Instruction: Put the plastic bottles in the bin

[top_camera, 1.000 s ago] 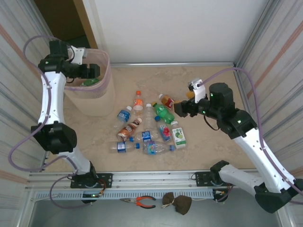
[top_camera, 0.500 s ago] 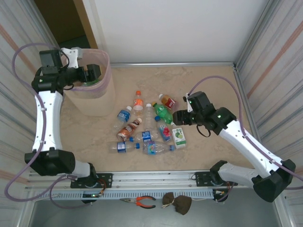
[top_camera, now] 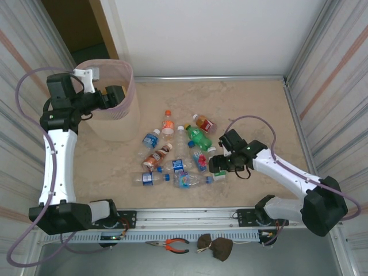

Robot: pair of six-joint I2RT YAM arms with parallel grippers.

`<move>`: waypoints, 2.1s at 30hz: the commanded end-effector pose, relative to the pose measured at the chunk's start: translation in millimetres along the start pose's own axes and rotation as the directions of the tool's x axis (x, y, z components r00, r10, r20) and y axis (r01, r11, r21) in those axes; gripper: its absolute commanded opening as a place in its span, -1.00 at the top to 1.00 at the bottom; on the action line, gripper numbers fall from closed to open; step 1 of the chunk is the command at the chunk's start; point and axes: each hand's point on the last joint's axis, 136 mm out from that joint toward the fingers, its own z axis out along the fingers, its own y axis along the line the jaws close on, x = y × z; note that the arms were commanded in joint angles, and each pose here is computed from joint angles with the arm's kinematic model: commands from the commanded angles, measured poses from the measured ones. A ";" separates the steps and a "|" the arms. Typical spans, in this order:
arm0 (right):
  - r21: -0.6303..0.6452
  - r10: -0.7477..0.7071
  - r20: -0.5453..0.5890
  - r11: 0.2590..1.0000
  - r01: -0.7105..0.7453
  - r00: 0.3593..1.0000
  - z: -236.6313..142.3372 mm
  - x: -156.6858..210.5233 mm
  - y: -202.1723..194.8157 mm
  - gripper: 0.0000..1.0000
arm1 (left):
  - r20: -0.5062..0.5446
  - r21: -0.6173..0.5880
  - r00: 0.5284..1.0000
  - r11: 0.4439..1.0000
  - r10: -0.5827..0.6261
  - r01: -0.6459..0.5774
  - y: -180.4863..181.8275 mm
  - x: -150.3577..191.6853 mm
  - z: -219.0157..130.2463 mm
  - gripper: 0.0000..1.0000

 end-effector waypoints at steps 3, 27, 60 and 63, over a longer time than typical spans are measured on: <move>-0.045 0.003 -0.051 0.999 -0.005 0.999 19.3 9.0 7.1 -0.69 | 0.046 0.044 0.999 0.999 -0.004 0.002 -9.8 -7.5 -5.5 -0.72; 0.186 0.231 -0.035 0.957 -0.221 0.972 36.2 17.5 -57.7 -0.42 | 0.052 0.065 0.999 0.998 -0.016 0.012 -9.0 -7.9 -0.7 -0.71; 0.310 0.117 0.066 0.942 -0.132 0.991 17.3 1.9 -54.1 -0.34 | 0.061 0.133 0.997 0.991 -0.039 0.031 -16.9 -12.7 4.6 -0.72; 0.271 0.110 0.134 0.952 -0.143 0.985 1.0 -9.8 -49.8 -0.33 | 0.073 0.182 0.996 0.983 -0.048 0.034 -26.3 -15.5 6.3 -0.71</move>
